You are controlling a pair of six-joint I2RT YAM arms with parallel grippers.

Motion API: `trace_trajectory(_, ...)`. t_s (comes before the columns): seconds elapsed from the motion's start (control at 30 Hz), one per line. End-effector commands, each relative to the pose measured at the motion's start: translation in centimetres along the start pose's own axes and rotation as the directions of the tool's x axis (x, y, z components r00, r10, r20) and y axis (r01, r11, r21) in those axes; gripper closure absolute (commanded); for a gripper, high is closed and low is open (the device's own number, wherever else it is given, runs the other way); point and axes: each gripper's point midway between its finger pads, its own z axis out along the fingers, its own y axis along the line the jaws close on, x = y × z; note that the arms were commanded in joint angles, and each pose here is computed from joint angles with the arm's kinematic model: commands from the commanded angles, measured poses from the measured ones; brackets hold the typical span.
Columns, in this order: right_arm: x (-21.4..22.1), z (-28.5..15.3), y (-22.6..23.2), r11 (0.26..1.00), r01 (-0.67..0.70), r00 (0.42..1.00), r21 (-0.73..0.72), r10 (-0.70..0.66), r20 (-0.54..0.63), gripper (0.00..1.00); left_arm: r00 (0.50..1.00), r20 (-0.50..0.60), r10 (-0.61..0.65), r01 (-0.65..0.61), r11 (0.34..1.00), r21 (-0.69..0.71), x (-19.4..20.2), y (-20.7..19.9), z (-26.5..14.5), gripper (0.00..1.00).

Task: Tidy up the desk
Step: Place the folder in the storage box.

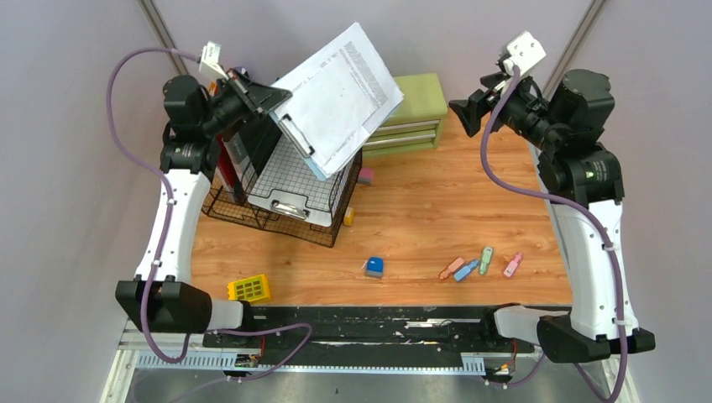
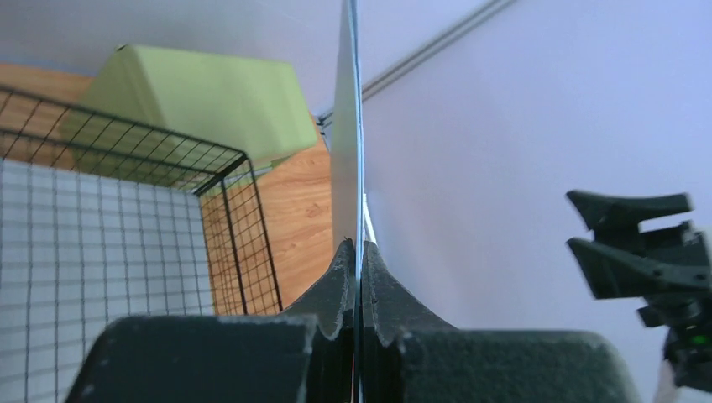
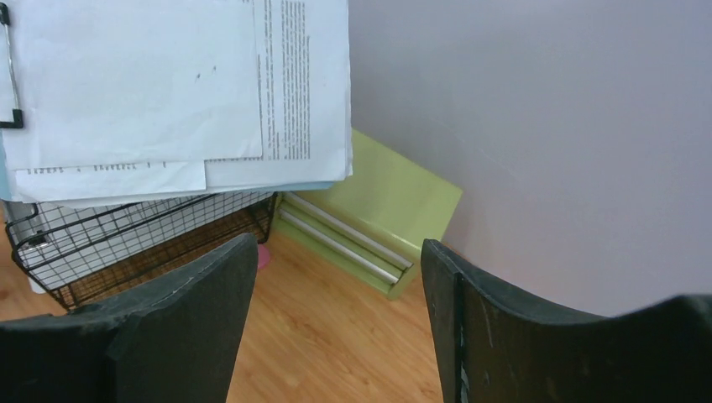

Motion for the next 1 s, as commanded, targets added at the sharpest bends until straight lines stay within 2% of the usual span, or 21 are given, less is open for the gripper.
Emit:
trace_trajectory(0.0,3.0,2.3,1.5,0.987,-0.14,0.99,-0.074,0.137,-0.041,0.28,0.982,0.115,-0.151,0.149,0.988,0.031,-2.5,-0.7,-3.6,1.0)
trace_trajectory(0.27,7.5,4.0,3.9,0.958,-0.231,0.97,-0.173,0.212,-0.122,0.28,0.962,0.189,-0.196,0.209,0.976,-0.053,-1.5,2.2,-7.2,1.0)
trace_trajectory(0.5,10.2,4.8,4.9,0.94,-0.272,0.957,-0.205,0.241,-0.163,0.28,0.95,0.271,-0.154,0.196,0.971,-0.136,-1.7,3.0,-10.2,1.0)
trace_trajectory(0.7,12.1,5.6,5.8,0.919,-0.318,0.941,-0.231,0.275,-0.199,0.28,0.945,0.303,-0.126,0.208,0.945,-0.253,-0.5,4.4,-12.5,1.0)
trace_trajectory(0.8,13.1,5.9,6.3,0.906,-0.344,0.93,-0.248,0.294,-0.219,0.28,0.944,0.316,-0.097,0.187,0.945,-0.268,0.2,3.9,-13.4,1.0)
trace_trajectory(0.97,14.2,6.2,7.1,0.883,-0.386,0.914,-0.268,0.325,-0.244,0.28,0.94,0.318,-0.123,0.224,0.927,-0.302,2.1,5.5,-14.0,1.0)
